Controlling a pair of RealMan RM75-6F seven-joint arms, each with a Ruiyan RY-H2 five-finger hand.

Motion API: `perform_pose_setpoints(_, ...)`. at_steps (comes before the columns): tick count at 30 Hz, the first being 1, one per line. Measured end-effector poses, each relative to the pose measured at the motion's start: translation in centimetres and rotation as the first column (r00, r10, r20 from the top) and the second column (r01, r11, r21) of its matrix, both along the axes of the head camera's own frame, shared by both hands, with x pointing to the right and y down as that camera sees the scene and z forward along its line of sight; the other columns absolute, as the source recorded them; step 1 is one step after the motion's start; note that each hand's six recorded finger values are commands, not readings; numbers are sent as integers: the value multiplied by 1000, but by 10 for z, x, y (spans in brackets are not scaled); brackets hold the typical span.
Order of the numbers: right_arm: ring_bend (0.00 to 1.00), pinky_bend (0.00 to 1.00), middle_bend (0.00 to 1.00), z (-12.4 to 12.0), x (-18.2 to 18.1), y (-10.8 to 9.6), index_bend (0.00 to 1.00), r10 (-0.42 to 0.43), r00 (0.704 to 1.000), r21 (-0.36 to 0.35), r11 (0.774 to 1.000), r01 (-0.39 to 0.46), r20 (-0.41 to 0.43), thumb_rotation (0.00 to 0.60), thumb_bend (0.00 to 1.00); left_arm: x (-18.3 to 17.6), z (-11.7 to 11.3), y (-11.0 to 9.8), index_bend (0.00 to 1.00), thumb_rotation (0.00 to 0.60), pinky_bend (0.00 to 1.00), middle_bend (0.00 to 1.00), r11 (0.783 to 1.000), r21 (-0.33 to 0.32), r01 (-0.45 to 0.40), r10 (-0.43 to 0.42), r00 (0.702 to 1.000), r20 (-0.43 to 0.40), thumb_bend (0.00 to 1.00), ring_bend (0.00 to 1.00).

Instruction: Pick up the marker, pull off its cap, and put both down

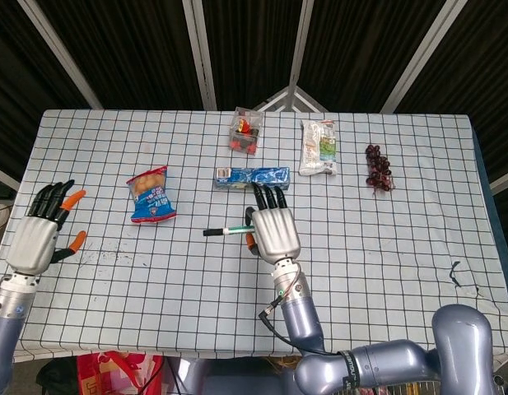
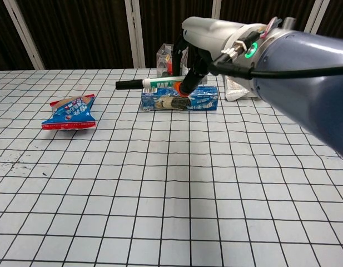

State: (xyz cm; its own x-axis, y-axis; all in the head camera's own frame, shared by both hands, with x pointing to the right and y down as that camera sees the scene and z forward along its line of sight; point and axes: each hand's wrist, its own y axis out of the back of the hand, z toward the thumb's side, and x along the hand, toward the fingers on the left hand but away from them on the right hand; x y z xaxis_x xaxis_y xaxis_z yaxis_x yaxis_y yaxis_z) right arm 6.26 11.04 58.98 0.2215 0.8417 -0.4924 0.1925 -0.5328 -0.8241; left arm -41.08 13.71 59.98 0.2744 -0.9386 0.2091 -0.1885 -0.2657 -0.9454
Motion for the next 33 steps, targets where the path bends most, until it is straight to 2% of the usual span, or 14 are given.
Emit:
perform_pose_setpoints(10, 14, 0, 54, 6, -9, 2, 739, -1, 1000, -7, 1000, 2, 29, 600, 420, 80, 15, 6, 257, 600, 14, 0, 995, 6, -95, 95, 986, -138, 483, 0)
perform_pose_setpoints(20, 15, 0, 54, 2, -15, 2, 739, 4, 999, -10, 1000, -3, 51, 600, 420, 120, 28, 15, 298, 600, 13, 2, 990, 16, -141, 141, 962, -234, 483, 0)
perform_pose_setpoints(26, 15, 0, 54, 3, -18, 4, 739, 5, 998, -20, 1000, -4, 60, 600, 420, 140, 29, 17, 334, 600, 14, 23, 988, 52, -146, 155, 937, -312, 483, 0)
perform_pose_setpoints(33, 15, 0, 54, 5, -20, 5, 739, 5, 998, -29, 1000, -3, 66, 600, 421, 157, 29, 17, 355, 600, 14, 25, 984, 71, -165, 180, 921, -345, 483, 0)
